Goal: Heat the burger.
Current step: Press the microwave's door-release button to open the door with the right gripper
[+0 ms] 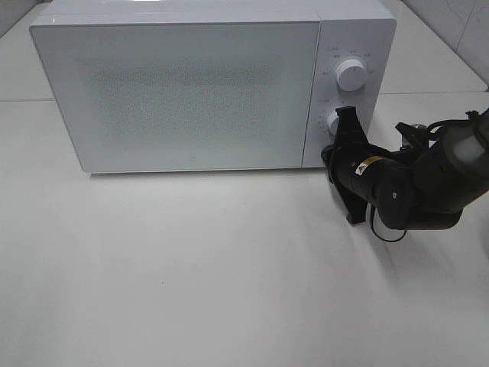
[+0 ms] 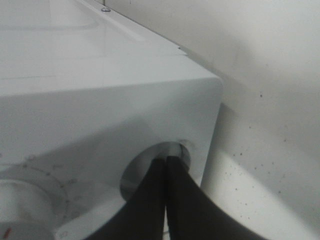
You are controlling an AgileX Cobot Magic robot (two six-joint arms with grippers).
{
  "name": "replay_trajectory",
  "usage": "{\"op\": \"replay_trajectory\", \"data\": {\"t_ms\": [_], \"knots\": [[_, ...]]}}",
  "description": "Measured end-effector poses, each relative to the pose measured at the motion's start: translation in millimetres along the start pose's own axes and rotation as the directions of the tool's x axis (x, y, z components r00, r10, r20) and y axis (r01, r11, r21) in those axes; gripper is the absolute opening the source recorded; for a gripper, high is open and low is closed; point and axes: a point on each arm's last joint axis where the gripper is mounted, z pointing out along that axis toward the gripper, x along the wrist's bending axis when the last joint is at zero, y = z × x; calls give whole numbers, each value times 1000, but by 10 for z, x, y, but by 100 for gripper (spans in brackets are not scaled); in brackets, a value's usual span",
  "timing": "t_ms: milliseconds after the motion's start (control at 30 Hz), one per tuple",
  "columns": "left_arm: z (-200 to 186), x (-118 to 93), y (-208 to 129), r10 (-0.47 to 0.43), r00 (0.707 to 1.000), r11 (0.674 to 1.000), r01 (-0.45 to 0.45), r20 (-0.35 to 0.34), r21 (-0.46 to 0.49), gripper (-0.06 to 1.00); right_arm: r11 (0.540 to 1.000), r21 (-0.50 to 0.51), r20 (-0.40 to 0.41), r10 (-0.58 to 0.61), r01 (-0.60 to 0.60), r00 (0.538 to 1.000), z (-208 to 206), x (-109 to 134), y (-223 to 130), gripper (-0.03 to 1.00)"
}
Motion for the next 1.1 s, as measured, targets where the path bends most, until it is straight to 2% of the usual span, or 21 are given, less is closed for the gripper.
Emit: {"op": "replay_trajectory", "data": {"t_ms": [300, 433, 1100], "knots": [[0, 0, 0, 0, 1000, 1000, 0, 0, 0, 99, 1000, -14, -4, 14, -14, 1000, 46, 57, 2, 2], [0, 0, 0, 0, 1000, 1000, 0, 0, 0, 99, 999, -19, 42, 35, -34, 999, 88, 81, -3, 2], [0, 0, 0, 0, 1000, 1000, 0, 0, 0, 99, 999, -7, 65, 50, -50, 997, 50, 126, 17, 2]]}}
